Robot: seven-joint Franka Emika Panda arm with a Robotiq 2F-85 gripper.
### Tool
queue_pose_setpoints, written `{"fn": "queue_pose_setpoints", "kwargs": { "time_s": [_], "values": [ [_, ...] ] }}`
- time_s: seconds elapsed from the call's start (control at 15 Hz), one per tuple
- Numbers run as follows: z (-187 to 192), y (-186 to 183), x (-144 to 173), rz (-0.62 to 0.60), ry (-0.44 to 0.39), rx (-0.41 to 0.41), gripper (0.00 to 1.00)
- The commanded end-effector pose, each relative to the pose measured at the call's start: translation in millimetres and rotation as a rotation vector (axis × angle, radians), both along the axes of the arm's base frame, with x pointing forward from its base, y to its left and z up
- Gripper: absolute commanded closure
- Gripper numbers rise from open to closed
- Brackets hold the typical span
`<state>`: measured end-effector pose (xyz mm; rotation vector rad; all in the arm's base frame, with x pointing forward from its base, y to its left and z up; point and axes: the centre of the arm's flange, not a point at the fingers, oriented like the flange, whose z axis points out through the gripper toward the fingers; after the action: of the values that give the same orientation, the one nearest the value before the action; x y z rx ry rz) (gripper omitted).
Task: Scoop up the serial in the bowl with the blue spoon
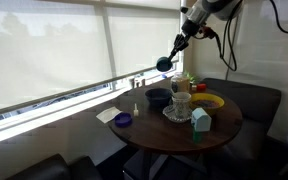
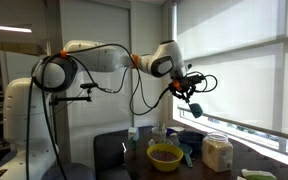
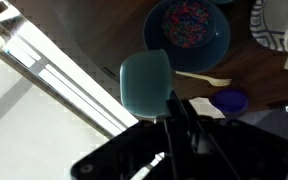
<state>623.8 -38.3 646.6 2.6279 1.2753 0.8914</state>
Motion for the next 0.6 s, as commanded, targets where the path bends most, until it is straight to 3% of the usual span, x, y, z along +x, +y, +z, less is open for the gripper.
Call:
{"fn": "queue_pose_setpoints", "kwargs": {
  "time_s": [0.0, 0.13, 0.53],
  "values": [
    [4.6, -77.4, -55.5, -0.006, 0.064, 0.198, 0.98],
    [-3.0, -117.2, -80.1, -0.024, 0.111, 0.317, 0.98],
    [-59.4, -231.7, -181.7, -0.138, 0.368, 0.593, 0.98]
  ]
}}
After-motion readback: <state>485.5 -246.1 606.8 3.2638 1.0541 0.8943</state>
